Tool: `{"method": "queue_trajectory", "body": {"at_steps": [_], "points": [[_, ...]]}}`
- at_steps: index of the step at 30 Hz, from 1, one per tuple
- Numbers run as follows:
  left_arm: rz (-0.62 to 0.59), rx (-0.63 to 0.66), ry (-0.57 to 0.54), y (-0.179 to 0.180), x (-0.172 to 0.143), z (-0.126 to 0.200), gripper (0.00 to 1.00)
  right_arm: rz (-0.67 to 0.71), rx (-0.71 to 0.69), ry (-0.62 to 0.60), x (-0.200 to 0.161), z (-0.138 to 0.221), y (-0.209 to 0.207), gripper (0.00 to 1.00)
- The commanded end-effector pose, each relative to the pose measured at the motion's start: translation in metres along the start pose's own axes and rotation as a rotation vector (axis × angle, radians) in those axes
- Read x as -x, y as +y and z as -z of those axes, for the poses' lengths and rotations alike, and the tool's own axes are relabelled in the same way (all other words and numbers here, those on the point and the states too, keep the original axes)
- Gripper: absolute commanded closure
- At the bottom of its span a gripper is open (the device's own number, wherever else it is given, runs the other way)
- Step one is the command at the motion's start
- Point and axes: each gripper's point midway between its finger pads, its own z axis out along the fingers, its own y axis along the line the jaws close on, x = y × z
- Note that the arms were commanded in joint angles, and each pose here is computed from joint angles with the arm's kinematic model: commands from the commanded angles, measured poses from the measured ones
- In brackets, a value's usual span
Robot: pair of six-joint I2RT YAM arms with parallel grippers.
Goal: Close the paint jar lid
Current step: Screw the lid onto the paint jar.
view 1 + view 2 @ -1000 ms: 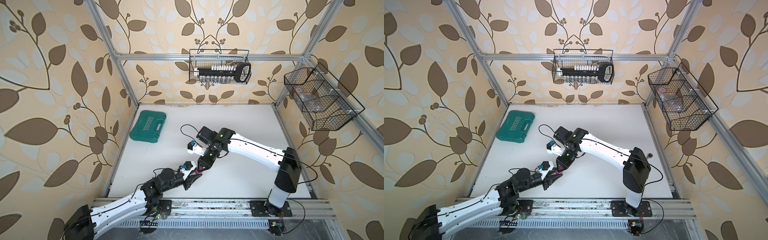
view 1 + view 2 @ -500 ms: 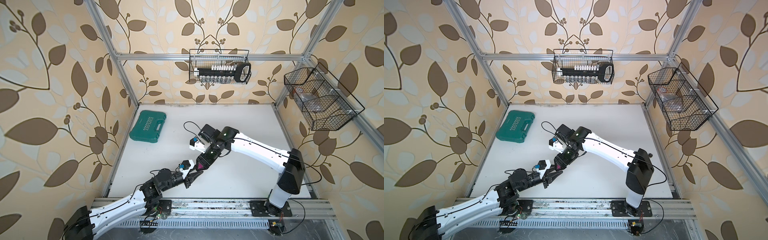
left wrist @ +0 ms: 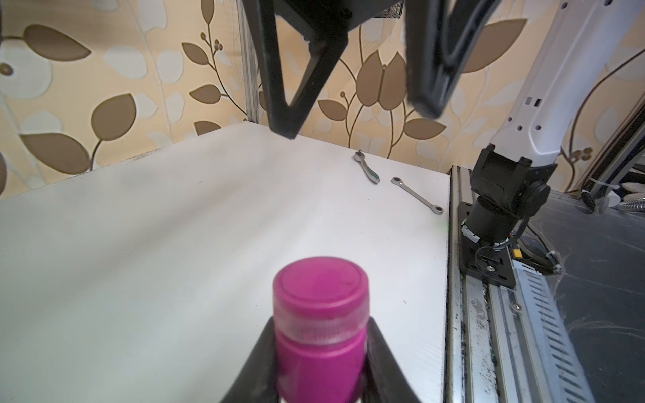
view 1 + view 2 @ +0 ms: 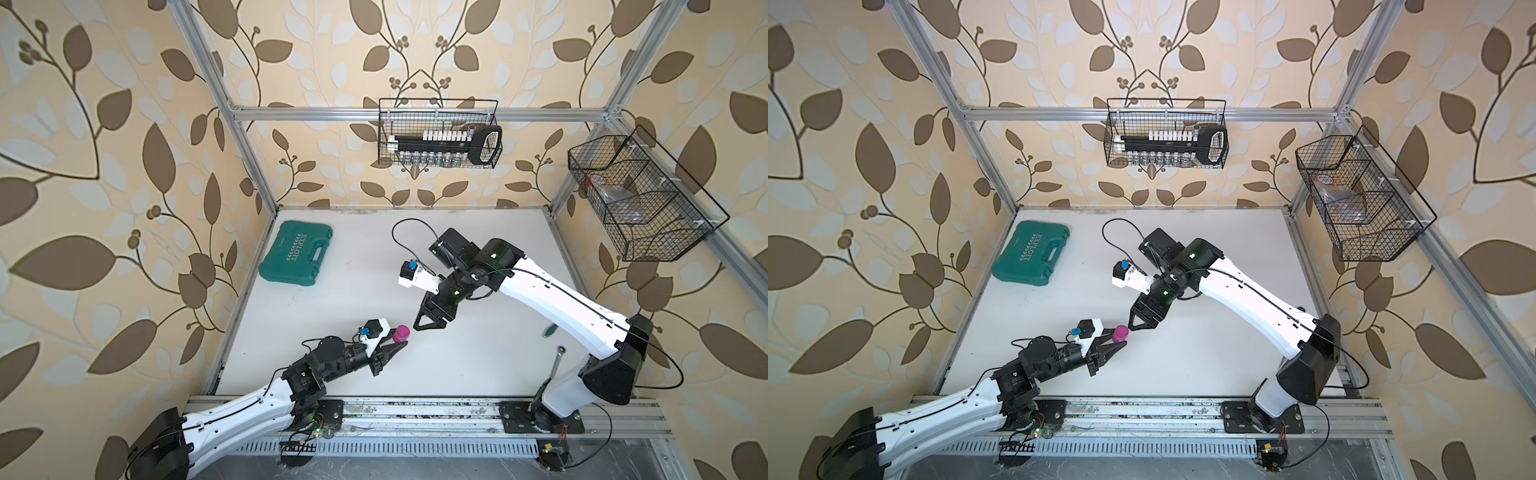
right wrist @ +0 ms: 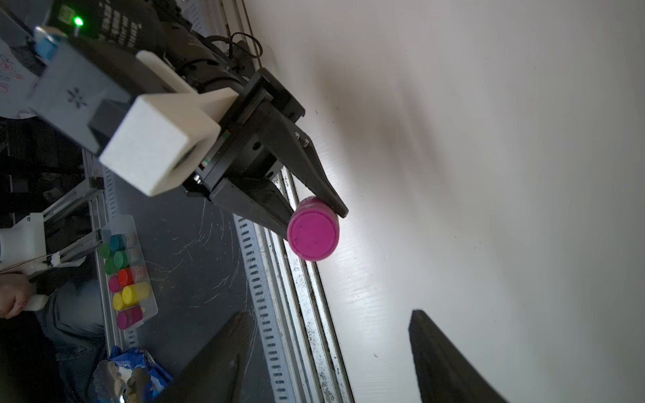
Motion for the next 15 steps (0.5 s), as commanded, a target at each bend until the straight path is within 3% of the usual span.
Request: {"method": "queue_trajectory", "body": {"at_steps": [1,15], "points": [[-0.011,-0.028,-0.085,-0.005,0.033,-0.001,0.9,0.259,0.078,-0.051,0.0,-0.006,0.017,0.3],[-0.008,-0.036,-0.08,-0.007,0.033,-0.001,0.9,0.442,0.148,0.026,0.008,-0.039,0.031,0.37]]}}
